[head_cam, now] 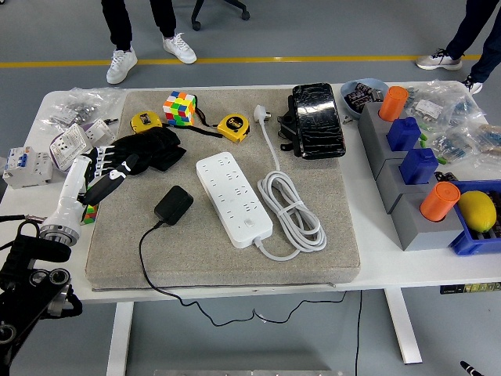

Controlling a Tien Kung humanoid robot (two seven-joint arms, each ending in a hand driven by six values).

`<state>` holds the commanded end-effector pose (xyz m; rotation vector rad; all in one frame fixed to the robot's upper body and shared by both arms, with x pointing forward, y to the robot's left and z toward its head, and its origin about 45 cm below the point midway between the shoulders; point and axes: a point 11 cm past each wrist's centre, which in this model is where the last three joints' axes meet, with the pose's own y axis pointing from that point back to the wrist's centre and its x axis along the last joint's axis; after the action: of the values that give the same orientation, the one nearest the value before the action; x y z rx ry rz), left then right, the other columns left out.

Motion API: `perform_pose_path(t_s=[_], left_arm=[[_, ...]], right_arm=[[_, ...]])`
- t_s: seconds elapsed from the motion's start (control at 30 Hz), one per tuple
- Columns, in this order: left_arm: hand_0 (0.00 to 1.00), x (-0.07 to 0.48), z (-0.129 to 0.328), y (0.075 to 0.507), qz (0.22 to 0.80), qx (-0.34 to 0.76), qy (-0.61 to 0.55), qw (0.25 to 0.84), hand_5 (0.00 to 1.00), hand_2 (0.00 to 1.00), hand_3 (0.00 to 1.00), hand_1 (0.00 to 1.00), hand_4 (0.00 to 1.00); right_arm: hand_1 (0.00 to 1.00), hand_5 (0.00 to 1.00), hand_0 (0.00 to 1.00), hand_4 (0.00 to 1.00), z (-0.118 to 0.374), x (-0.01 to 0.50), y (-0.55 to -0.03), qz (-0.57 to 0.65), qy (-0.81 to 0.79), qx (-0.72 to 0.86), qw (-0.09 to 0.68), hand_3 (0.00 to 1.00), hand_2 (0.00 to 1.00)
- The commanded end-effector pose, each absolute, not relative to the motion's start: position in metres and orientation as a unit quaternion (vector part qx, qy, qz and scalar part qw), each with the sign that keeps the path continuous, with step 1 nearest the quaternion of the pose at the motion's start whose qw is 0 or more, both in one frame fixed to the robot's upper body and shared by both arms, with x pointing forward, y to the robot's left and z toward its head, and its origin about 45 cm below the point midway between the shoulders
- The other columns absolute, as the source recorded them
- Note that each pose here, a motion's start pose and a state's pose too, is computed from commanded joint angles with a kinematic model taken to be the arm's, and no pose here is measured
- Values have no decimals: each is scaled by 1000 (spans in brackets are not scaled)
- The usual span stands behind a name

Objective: Put the plug near the board,insert it into the board,press the button,pull the plug out

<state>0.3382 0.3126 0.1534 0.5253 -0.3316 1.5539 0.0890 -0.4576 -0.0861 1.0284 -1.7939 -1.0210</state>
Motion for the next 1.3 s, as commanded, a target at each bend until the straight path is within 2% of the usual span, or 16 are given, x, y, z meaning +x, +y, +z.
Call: perform_pose_path(t_s=[0.4, 1.13, 1.17, 1.3], left_arm=[[680, 343, 147, 292, 595, 363, -285, 658, 554, 728, 733, 702, 998], [676, 348, 128, 272, 553, 397, -303, 667, 560, 720, 734, 697, 998], [656, 349, 128, 272, 551, 398, -304, 667, 517, 672, 728, 664, 998], [656, 350, 127, 267, 543, 399, -307, 672, 517, 672, 728, 664, 998]], right_arm=[[643, 545, 569, 961, -86, 90, -457, -404, -710, 410, 406, 551, 625], [643, 544, 569, 960, -87, 89, -456, -405, -711, 410, 403, 551, 625], [643, 544, 568, 961, -87, 89, -455, -406, -710, 410, 404, 550, 625], [643, 544, 568, 961, -87, 88, -455, -405, -710, 410, 404, 550, 625]])
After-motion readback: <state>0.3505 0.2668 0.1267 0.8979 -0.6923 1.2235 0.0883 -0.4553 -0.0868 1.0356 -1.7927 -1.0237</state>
